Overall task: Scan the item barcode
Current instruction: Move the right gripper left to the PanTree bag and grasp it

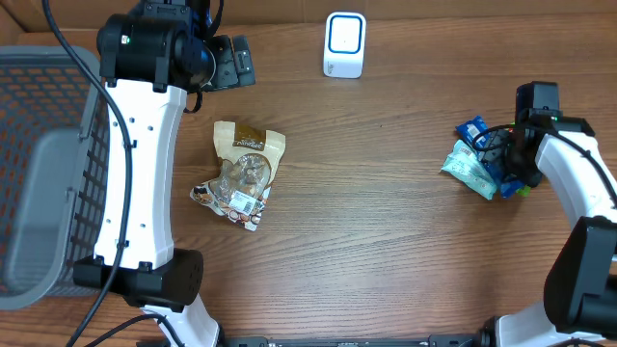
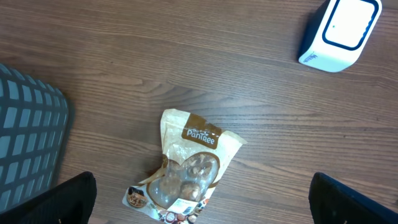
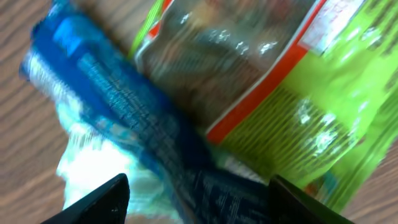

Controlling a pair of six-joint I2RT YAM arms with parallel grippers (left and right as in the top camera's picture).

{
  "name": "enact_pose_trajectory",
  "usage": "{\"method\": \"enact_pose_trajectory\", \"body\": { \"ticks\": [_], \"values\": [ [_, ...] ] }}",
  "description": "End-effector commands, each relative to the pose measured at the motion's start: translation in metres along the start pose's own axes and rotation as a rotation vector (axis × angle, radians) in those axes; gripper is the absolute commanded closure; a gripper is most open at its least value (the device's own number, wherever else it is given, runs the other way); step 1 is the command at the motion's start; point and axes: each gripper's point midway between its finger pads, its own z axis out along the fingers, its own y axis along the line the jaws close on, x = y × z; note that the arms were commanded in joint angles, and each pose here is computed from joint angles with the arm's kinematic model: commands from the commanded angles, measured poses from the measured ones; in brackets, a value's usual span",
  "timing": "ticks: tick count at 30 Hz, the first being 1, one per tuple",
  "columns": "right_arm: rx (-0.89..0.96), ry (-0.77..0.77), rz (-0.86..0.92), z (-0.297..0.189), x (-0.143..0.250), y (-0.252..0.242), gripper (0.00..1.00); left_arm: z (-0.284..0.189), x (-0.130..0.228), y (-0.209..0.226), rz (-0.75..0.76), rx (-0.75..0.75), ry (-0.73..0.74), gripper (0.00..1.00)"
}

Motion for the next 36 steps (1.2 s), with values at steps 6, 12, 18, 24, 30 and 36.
{"method": "enact_pose_trajectory", "body": {
  "ticks": [6, 12, 18, 24, 30, 36],
  "values": [
    [-0.277, -0.106, -0.089, -0.097, -0.051, 0.063, 0.25, 0.001, 0.0, -0.001, -0.015, 0.001, 0.003, 0.0],
    [-0.662, -0.16, -0.188, -0.145, -0.062, 0.141, 0.25, 0.001, 0.0, -0.001, -0.015, 0.001, 0.003, 0.0],
    [-0.8, -0.109, -0.287, -0.131, -0.036, 0.216, 0.24, 0.001, 0.0, -0.001, -0.015, 0.001, 0.003, 0.0],
    [-0.872, -0.051, -0.432, -0.088, 0.014, 0.306, 0.23, 0.001, 0.0, -0.001, -0.015, 0.001, 0.003, 0.0],
    [-0.963, 0.01, -0.558, -0.054, 0.075, 0.371, 0.22, 0.001, 0.0, -0.001, -0.015, 0.001, 0.003, 0.0],
    [-0.997, 0.025, -0.634, -0.041, 0.113, 0.4, 0.21, 0.001, 0.0, -0.001, -0.015, 0.001, 0.003, 0.0]
  ]
}}
